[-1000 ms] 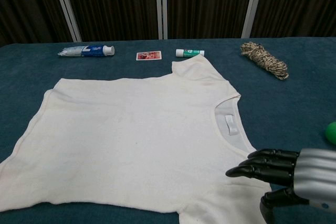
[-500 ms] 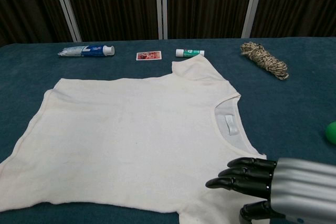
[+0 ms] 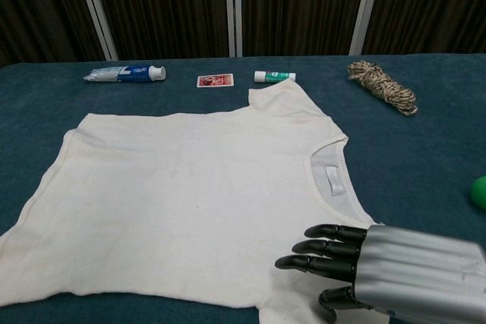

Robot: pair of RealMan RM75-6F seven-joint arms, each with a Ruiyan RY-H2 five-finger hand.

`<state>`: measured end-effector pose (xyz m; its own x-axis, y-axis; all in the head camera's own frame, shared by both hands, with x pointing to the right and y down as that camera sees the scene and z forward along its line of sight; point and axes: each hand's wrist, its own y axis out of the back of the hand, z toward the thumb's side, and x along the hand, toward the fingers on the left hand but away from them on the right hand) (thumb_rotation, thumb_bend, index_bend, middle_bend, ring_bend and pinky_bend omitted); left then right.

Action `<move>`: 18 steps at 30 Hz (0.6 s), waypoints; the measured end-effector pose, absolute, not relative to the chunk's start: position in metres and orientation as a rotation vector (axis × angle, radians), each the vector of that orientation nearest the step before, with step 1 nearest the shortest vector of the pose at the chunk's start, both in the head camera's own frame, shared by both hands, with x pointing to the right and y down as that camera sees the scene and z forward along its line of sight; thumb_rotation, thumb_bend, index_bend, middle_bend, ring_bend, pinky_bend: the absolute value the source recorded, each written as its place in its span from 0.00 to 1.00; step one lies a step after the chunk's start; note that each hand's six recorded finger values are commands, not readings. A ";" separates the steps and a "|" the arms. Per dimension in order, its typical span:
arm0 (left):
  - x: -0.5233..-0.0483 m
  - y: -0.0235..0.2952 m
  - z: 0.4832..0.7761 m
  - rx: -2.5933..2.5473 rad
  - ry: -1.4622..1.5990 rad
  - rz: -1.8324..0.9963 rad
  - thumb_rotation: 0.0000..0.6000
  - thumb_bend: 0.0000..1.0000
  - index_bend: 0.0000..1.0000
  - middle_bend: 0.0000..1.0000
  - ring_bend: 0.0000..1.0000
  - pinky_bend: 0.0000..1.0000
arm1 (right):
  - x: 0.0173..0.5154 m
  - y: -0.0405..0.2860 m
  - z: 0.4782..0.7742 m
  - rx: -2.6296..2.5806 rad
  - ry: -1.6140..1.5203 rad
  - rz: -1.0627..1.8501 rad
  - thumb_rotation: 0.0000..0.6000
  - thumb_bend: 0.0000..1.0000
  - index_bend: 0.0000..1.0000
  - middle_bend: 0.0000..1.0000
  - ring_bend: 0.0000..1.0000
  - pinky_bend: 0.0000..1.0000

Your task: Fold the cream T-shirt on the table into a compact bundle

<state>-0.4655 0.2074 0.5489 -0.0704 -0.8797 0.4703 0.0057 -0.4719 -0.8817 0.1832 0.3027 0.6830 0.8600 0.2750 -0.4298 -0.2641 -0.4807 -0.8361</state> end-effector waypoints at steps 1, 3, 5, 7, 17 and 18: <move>-0.465 0.207 0.549 -1.511 0.968 -1.627 1.00 0.00 0.00 0.00 0.00 0.00 | 0.182 0.302 0.684 -1.969 -0.009 0.636 1.00 0.12 0.42 0.02 0.00 0.00; -0.465 0.208 0.549 -1.512 0.966 -1.627 1.00 0.00 0.00 0.00 0.00 0.00 | 0.181 0.301 0.686 -1.965 -0.015 0.637 1.00 0.14 0.42 0.02 0.00 0.00; -0.465 0.208 0.549 -1.512 0.965 -1.627 1.00 0.00 0.00 0.00 0.00 0.00 | 0.179 0.298 0.688 -1.956 -0.027 0.639 1.00 0.16 0.42 0.02 0.00 0.00; -0.465 0.208 0.549 -1.510 0.964 -1.628 1.00 0.00 0.00 0.00 0.00 0.00 | 0.177 0.295 0.689 -1.951 -0.046 0.640 1.00 0.18 0.42 0.02 0.00 0.00; -0.465 0.208 0.552 -1.510 0.956 -1.634 1.00 0.00 0.00 0.00 0.00 0.00 | 0.173 0.276 0.686 -1.984 -0.162 0.650 1.00 0.28 0.43 0.03 0.00 0.00; -0.465 0.208 0.552 -1.510 0.956 -1.634 1.00 0.00 0.00 0.00 0.00 0.00 | 0.173 0.275 0.686 -1.988 -0.165 0.650 1.00 0.28 0.43 0.03 0.00 0.00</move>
